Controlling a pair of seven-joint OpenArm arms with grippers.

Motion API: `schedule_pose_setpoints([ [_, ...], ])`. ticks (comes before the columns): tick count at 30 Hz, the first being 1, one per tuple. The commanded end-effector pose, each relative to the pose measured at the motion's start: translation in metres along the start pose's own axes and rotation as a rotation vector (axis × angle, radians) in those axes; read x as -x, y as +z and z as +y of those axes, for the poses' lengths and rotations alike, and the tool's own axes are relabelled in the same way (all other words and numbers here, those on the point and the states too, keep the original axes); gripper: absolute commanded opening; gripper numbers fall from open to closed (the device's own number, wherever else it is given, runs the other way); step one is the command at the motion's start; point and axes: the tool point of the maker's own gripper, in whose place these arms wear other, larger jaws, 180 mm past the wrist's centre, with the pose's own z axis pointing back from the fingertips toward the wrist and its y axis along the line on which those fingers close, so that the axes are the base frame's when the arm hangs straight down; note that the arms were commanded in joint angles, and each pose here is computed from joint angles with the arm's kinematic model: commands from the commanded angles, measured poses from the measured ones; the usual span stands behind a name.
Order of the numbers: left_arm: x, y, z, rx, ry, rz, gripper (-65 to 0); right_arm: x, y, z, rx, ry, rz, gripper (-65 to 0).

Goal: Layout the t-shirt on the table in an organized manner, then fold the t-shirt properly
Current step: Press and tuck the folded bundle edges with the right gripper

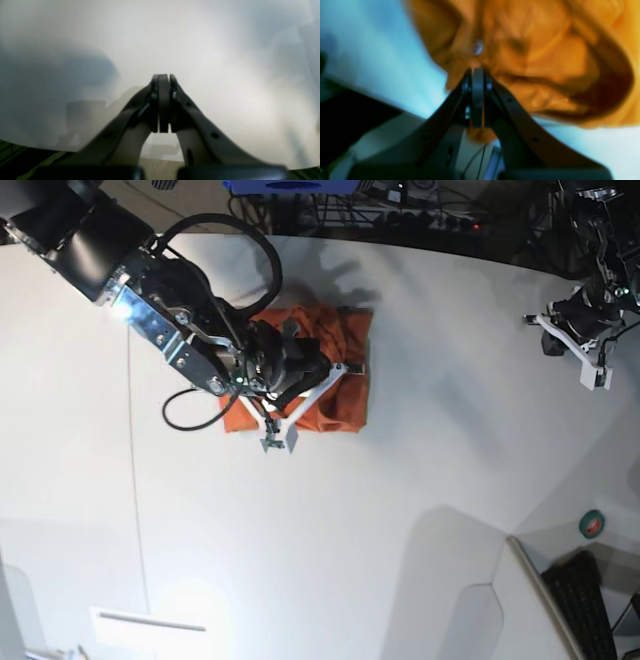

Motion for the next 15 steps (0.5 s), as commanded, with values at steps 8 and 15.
schedule_pose_setpoints([
  [8,-0.014,0.008,0.015,-0.031,0.002,-0.047,-65.0,-0.034,-0.021,-0.013,0.083,-0.03,-0.068,-65.0],
  [15,-0.014,0.008,0.013,-0.027,-0.001,-0.044,-65.0,-0.053,-0.024,0.036,0.019,-0.022,-0.08,-65.0],
])
